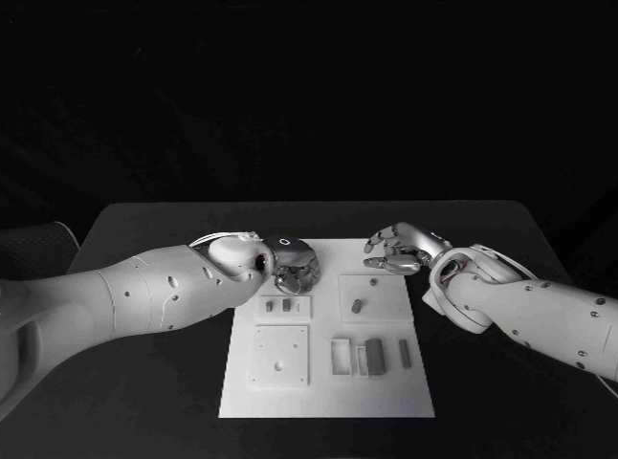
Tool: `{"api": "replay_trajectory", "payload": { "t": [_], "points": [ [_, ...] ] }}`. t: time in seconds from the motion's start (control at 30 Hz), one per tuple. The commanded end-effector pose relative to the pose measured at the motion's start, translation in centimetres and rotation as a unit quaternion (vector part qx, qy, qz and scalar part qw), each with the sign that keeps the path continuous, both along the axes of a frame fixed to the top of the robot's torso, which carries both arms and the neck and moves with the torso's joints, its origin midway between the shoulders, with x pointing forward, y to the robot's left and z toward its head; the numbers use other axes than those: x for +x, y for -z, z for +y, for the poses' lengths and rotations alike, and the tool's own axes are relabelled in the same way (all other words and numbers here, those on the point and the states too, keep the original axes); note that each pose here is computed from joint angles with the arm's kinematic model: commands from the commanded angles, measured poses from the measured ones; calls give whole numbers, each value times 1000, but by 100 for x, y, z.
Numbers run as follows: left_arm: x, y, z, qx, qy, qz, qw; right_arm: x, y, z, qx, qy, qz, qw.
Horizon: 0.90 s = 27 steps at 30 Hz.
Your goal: Assemble the parts on the task board
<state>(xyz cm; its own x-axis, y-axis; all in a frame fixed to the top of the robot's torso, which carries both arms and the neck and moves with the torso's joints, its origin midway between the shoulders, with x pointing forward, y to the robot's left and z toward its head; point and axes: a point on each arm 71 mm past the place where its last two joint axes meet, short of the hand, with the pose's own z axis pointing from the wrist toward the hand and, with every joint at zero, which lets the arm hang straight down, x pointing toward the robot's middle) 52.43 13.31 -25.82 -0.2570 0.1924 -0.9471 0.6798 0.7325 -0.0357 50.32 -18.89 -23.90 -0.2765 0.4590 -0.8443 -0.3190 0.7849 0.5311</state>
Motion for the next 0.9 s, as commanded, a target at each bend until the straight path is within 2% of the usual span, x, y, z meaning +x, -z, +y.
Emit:
{"api": "replay_trajectory", "payload": {
  "t": [0.03,0.9],
  "points": [
    [-5,-5,-19,-3,6,-4,1000,-5,-3,11,1,-4,-1,1000],
    [-9,22,-36,-6,7,-2,1000,-5,-3,17,0,-5,0,1000]
  ]
}}
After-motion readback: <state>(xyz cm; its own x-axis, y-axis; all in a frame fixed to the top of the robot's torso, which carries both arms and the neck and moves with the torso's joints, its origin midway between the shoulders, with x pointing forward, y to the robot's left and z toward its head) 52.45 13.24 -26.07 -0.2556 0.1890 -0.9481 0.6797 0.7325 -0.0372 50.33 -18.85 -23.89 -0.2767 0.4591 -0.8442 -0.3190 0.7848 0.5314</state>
